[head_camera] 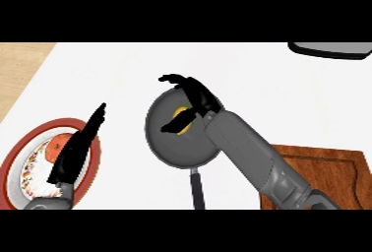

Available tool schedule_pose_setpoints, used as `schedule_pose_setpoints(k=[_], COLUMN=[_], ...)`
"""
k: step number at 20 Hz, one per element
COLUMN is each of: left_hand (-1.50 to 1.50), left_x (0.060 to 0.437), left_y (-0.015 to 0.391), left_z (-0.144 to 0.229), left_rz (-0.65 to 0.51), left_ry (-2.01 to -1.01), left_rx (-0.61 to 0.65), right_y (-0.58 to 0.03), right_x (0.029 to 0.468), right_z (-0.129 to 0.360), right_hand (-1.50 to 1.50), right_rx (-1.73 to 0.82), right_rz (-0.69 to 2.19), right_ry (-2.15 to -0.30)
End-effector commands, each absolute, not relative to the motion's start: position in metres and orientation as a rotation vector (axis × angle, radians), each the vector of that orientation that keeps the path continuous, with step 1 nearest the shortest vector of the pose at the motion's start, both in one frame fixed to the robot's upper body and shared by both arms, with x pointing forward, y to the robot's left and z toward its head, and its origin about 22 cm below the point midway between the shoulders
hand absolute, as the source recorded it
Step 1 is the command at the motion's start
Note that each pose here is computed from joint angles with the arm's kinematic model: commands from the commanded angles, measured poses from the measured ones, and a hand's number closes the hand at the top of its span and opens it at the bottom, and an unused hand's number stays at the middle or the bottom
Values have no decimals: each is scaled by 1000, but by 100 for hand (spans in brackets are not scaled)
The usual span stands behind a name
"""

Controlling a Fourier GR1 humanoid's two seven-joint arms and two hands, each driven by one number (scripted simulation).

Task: Pick the lemon from the cutting board and place it in the pan

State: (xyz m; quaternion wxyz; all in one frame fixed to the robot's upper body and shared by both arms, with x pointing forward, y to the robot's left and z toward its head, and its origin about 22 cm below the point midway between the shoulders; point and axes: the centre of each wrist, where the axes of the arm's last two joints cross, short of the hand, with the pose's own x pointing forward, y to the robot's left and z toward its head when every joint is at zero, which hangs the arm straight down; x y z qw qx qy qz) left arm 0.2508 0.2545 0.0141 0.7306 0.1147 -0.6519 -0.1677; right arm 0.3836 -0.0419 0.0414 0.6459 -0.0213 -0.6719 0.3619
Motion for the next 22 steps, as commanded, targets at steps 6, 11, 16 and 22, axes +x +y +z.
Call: schedule_pose_setpoints(k=[6, 11, 16, 22], left_hand=[0, 0, 0, 0], left_x=[239, 234, 238, 218], left_y=[263, 282, 283, 282], left_z=[1, 6, 24, 6], left_rz=[-323, -296, -300, -301], left_ry=[-1410, -1417, -1404, -1411], left_rx=[272, 314, 315, 297], right_y=[-57, -110, -176, -251], right_x=[403, 428, 437, 432], right_z=[49, 49, 45, 34], right_hand=[-150, -150, -150, -150], right_rx=[-98, -109, -149, -199], right_rz=[363, 233, 256, 255], right_ry=[-1595, -1607, -1690, -1694])
